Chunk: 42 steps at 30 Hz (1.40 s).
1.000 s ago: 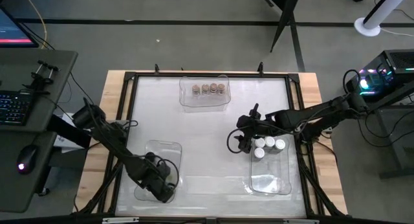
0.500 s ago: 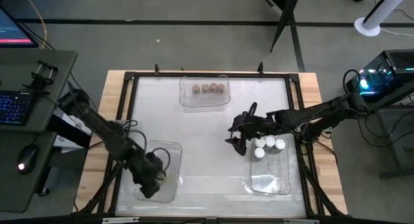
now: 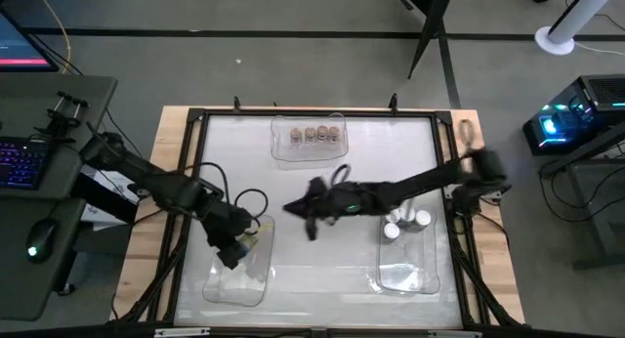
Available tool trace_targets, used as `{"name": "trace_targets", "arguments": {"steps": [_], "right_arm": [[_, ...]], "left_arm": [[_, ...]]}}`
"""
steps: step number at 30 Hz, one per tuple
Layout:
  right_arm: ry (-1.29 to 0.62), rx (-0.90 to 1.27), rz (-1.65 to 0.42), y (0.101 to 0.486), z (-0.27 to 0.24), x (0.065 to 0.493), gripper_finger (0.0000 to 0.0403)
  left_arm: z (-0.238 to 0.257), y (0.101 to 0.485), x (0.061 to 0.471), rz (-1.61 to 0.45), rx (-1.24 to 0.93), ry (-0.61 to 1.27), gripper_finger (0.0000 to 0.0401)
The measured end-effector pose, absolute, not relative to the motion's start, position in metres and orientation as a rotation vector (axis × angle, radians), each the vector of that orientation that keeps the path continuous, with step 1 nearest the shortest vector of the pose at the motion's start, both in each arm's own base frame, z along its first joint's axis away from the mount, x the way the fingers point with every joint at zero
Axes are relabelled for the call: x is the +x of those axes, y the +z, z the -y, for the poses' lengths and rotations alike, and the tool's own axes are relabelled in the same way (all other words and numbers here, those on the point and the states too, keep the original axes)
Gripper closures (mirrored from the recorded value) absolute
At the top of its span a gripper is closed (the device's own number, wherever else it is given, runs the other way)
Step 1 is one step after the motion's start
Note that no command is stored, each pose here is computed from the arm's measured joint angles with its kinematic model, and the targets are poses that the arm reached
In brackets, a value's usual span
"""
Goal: Sort spices by type
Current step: Put the green seasoning bottle into the bottom left transparent bin
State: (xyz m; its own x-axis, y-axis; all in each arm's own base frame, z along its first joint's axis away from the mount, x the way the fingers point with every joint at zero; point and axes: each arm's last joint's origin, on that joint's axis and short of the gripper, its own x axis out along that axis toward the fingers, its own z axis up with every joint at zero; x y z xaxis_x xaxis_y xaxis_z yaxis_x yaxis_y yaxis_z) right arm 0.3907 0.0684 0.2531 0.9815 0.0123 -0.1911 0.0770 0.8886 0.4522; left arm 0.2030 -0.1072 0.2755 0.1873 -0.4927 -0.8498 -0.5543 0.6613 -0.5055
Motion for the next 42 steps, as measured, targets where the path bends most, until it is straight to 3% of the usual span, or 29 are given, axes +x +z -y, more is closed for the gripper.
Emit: {"name": "trace_targets", "arguments": {"steps": [6, 13, 42], "right_arm": [[0.05, 0.454, -0.217, 0.25, -0.092, 0.457, 0.04], [0.091, 0.429, -0.262, 0.242, -0.1, 0.496, 0.0401], [0.02, 0.408, -0.528, 0.189, -0.114, 0.499, 0.0403]], "left_arm": [[0.104, 0.27, 0.208, -1.461, -0.893, 0.059, 0.0259], [0.107, 0.265, 0.208, -1.454, -0.831, 0.097, 0.0259], [0.115, 0.237, 0.231, -1.325, -0.678, 0.333, 0.024]]}}
